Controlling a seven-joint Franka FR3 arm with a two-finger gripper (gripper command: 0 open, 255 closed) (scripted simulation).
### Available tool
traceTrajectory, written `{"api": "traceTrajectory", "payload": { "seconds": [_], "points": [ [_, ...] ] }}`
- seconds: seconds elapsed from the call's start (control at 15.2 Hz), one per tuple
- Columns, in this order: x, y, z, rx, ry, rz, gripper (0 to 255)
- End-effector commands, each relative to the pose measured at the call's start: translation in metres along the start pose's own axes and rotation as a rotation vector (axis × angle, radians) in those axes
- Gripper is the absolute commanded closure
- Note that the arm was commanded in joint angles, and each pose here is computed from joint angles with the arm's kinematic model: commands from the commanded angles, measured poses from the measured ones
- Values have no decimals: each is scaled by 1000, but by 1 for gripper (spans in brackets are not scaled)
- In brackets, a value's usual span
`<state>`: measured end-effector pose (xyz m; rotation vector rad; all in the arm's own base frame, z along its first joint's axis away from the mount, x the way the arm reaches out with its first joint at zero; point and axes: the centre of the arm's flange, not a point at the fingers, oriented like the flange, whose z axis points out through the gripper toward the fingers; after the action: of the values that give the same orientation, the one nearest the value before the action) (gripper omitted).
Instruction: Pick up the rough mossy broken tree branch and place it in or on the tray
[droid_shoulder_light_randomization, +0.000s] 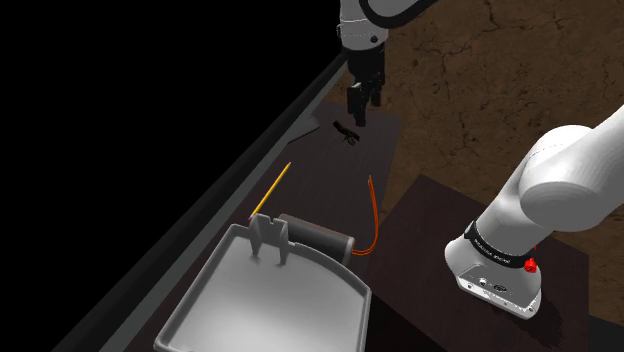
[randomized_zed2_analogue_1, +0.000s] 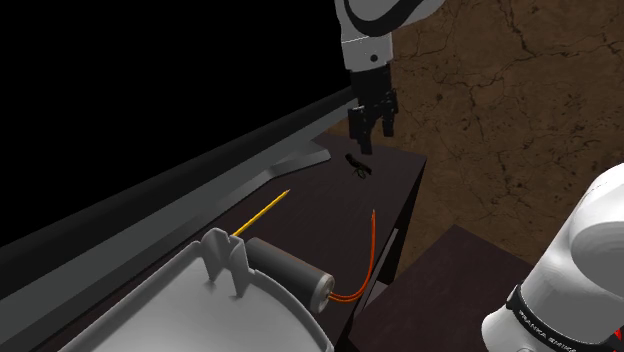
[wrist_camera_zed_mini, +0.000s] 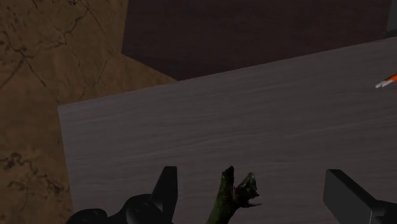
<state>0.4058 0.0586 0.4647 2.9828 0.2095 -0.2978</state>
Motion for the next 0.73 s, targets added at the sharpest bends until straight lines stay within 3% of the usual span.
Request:
{"api": "traceTrajectory", "payload": {
  "seconds": [0.0, 0.13, 0.66],
  "points": [
    [42, -7, 47, 23, 27, -12, 0],
    [42, -8, 61, 23, 27, -12, 0],
    [42, -8, 61, 23, 27, -12, 0]
  ]
}}
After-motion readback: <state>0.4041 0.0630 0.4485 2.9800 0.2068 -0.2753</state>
